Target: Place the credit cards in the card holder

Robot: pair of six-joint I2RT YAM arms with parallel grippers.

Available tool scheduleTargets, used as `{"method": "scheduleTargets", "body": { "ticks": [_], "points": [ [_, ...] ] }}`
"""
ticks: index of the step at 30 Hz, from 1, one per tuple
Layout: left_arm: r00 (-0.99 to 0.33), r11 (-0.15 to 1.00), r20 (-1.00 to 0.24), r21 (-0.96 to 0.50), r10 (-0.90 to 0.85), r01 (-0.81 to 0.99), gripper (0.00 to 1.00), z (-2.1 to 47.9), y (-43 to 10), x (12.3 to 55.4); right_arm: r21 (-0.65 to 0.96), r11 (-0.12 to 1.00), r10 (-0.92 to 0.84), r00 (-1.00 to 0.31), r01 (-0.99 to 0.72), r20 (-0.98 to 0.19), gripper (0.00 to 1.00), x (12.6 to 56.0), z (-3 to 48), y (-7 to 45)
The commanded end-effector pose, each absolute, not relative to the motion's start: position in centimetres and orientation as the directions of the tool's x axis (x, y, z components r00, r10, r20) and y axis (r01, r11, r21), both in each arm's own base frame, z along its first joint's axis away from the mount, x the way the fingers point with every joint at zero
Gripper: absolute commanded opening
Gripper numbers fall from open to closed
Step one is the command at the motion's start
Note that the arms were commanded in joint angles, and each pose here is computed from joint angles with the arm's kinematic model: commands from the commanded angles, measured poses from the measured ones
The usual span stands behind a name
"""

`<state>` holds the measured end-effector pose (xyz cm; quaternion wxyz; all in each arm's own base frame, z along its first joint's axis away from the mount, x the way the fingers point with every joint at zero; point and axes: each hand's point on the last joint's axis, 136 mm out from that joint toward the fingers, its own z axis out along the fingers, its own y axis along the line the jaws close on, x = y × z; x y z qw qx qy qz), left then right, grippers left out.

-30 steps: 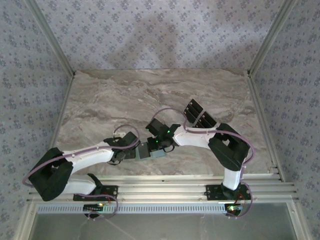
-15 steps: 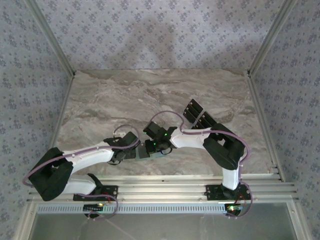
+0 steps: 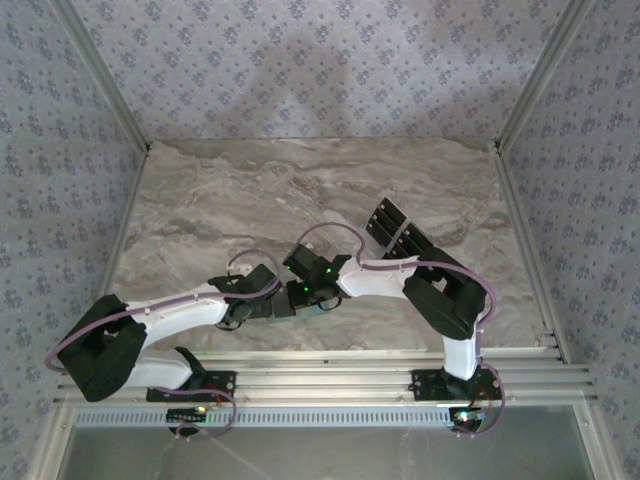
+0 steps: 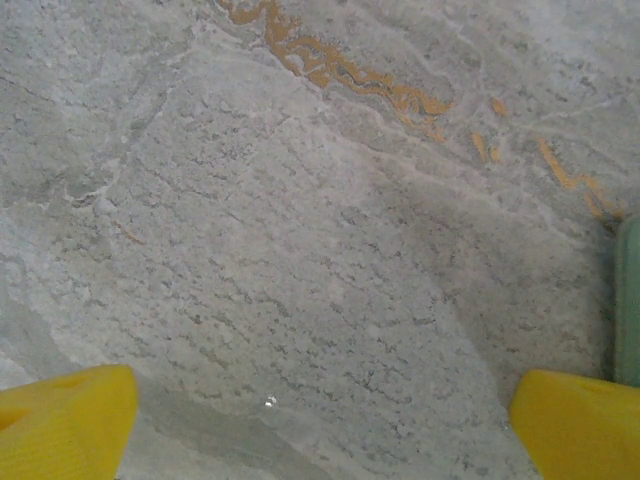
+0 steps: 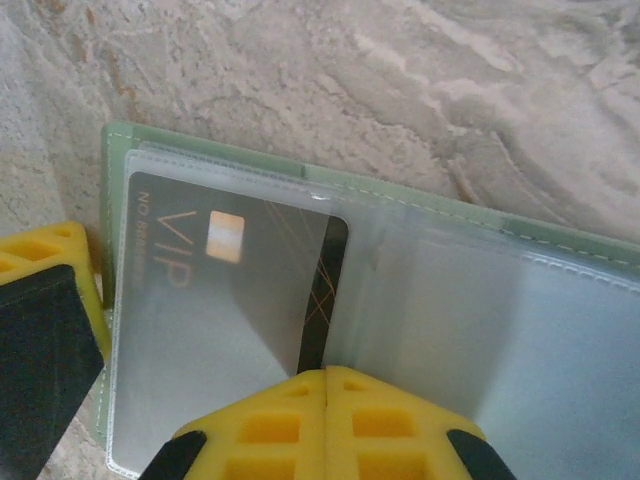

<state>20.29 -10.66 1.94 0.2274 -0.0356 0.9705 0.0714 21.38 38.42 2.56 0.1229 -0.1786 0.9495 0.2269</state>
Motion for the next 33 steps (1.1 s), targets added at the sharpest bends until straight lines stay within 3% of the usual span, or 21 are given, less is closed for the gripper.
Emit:
{"method": "scheduleTargets", "body": {
  "ticks": [1,4,12,23,33],
  "points": [
    [-0.896,0.992,-0.442,0.077,-0.054,-0.098,1.00,1.0,-11.9,20.6,0.412,0.823,-0.304,-0.915,-0.393,-0.266,0.00,20.1,1.7,39.4],
    [-0.894,0.992,-0.445,0.079,-0.051,-0.096,1.00,1.2,-11.9,20.6,0.411,0.826,-0.290,-0.916,-0.386,-0.277,0.01,20.5,2.3,38.8],
    [-0.889,0.992,-0.457,0.085,-0.039,-0.088,1.00,1.9,-12.2,21.1,0.434,0.818,-0.238,-0.910,-0.377,-0.340,0.13,21.7,6.0,37.0],
    [-0.848,0.991,-0.528,0.088,-0.036,-0.097,1.00,6.2,-11.1,22.1,0.381,0.851,-0.218,-0.903,-0.361,-0.370,0.41,23.0,7.2,33.5],
    [-0.833,0.998,-0.550,-0.001,-0.058,-0.069,1.00,8.1,-12.5,22.3,0.312,0.867,-0.274,-0.894,-0.389,-0.354,0.46,23.3,5.5,32.9]
  ]
}}
